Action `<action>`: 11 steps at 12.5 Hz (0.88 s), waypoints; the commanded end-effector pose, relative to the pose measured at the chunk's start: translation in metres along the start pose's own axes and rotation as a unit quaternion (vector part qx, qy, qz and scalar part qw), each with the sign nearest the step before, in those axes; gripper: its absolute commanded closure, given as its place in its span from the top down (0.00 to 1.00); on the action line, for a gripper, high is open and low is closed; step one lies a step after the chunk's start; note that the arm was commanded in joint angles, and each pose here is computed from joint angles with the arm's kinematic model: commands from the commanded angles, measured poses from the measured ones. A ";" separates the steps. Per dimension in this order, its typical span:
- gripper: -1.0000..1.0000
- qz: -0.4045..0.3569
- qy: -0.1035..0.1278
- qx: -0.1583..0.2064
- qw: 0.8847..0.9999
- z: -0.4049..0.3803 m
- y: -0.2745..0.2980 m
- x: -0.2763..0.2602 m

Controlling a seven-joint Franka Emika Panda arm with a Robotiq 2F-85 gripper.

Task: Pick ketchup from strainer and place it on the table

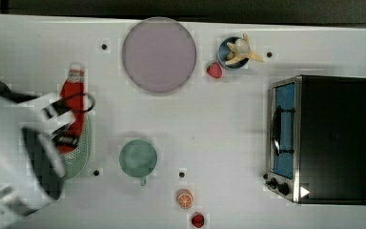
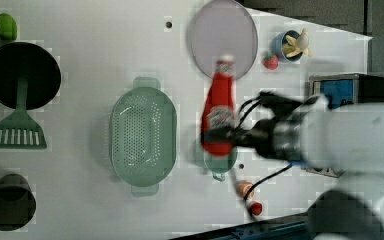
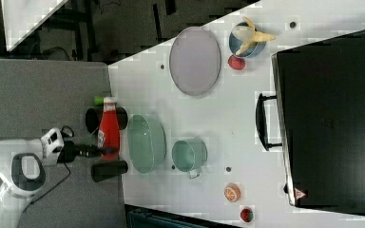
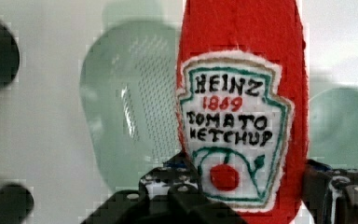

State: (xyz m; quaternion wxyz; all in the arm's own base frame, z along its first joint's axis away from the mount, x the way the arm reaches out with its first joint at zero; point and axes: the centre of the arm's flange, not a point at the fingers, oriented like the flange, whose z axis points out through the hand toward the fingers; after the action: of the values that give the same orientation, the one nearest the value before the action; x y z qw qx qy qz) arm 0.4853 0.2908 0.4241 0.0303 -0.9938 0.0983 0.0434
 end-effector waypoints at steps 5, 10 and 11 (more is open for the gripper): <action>0.61 0.064 0.037 0.011 0.997 -0.052 0.149 0.103; 0.61 0.094 0.023 0.003 0.995 -0.038 0.258 0.133; 0.61 0.107 0.014 0.000 0.994 -0.029 0.274 0.132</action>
State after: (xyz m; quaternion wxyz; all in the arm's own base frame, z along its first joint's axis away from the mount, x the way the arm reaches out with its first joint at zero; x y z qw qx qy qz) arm 0.5691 -0.0068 0.4296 0.0212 -0.9714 0.2353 0.0245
